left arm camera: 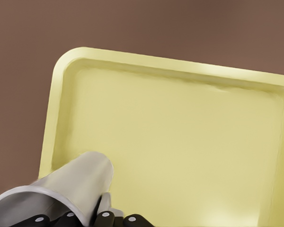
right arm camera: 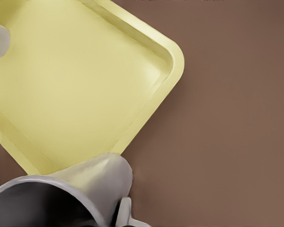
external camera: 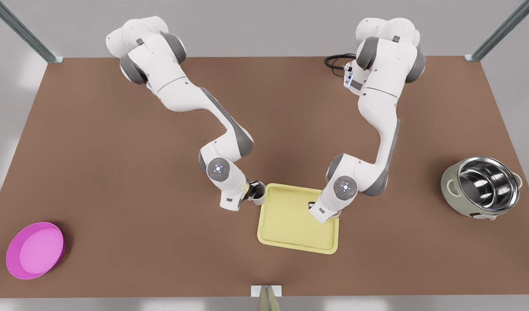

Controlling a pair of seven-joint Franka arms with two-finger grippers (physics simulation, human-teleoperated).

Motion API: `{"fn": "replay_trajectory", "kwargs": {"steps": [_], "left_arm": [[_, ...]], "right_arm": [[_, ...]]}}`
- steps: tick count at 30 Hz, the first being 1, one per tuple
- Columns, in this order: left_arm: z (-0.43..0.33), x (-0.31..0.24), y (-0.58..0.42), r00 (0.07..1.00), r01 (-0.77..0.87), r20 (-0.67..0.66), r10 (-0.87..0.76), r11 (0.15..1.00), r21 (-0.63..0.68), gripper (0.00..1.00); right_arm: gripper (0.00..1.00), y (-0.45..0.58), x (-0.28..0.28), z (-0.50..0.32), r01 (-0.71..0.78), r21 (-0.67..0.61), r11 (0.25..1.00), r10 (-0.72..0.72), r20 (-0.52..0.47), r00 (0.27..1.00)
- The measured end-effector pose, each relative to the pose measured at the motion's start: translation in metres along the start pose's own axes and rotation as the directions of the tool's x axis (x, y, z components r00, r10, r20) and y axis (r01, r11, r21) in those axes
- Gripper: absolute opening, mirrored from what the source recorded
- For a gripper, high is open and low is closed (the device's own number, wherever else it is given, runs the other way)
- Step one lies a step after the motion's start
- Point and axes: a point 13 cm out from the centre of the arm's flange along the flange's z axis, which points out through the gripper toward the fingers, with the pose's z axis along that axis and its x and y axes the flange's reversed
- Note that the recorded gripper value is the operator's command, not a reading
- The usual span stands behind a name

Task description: Use both arms to respectively pick up the white IKEA cups from the middle-left and middle-right positions, then place the white IKEA cups onto the middle-middle tray, ensuring that the cups remain upright and do not tip over

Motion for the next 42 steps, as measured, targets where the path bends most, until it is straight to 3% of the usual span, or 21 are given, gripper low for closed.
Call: {"fn": "replay_trajectory", "kwargs": {"steps": [10,12,15,17,18,19,20,26,30,34,37,39,42], "left_arm": [[0.014,0.02,-0.003,0.993,0.1,-0.052,-0.103,0.994,-0.054,0.23],[0.015,0.024,-0.004,0.99,0.117,-0.068,-0.121,0.991,-0.061,0.51],[0.018,0.029,-0.004,0.986,0.141,-0.085,-0.146,0.988,-0.064,0.63],[0.018,0.03,-0.003,0.983,0.154,-0.089,-0.16,0.986,-0.07,0.79],[0.018,0.03,-0.002,0.982,0.161,-0.091,-0.167,0.984,-0.073,0.94],[0.017,0.03,-0.001,0.981,0.167,-0.091,-0.174,0.983,-0.074,1.0],[0.015,0.031,-0.002,0.98,0.173,-0.091,-0.179,0.982,-0.072,1.0],[-0.016,0.03,-0.005,0.973,0.21,-0.085,-0.215,0.976,-0.055,1.0],[-0.137,0.005,0.005,0.965,0.261,-0.026,-0.262,0.965,-0.013,1.0],[-0.278,-0.005,0.169,0.897,0.442,-0.003,-0.442,0.897,-0.019,1.0],[-0.326,0.042,0.245,0.887,0.456,-0.032,-0.46,0.885,-0.092,1.0],[-0.341,0.086,0.237,0.918,0.383,-0.053,-0.393,0.913,-0.139,1.0],[-0.334,0.105,0.23,0.943,0.292,-0.111,-0.313,0.941,-0.172,1.0]], "right_arm": [[0.21,0.044,-0.029,0.044,-0.191,-0.041,0.981,0.193,0.055,0.98],[0.21,0.046,-0.03,0.049,-0.222,-0.045,0.974,0.224,0.055,0.973],[0.21,0.044,-0.028,0.057,-0.268,-0.045,0.962,0.27,0.049,0.962],[0.23,0.042,-0.027,0.062,-0.295,-0.043,0.954,0.297,0.045,0.954],[0.39,0.043,-0.027,0.063,-0.306,-0.042,0.951,0.308,0.046,0.95],[0.7,0.044,-0.026,0.063,-0.316,-0.041,0.948,0.318,0.045,0.947],[1.0,0.043,-0.026,0.064,-0.326,-0.039,0.945,0.328,0.046,0.944],[1.0,0.042,-0.028,0.062,-0.376,-0.039,0.926,0.377,0.05,0.925],[1.0,0.047,-0.03,0.054,-0.397,-0.05,0.916,0.399,0.054,0.915],[1.0,0.064,-0.039,0.008,-0.402,-0.075,0.912,0.407,0.069,0.911],[1.0,0.07,-0.026,-0.044,-0.415,-0.062,0.908,0.417,0.039,0.908],[1.0,0.025,-0.016,-0.07,-0.467,-0.026,0.884,0.467,-0.007,0.884],[1.0,-0.131,0.023,-0.106,-0.586,0.083,0.806,0.592,-0.119,0.797]]}}
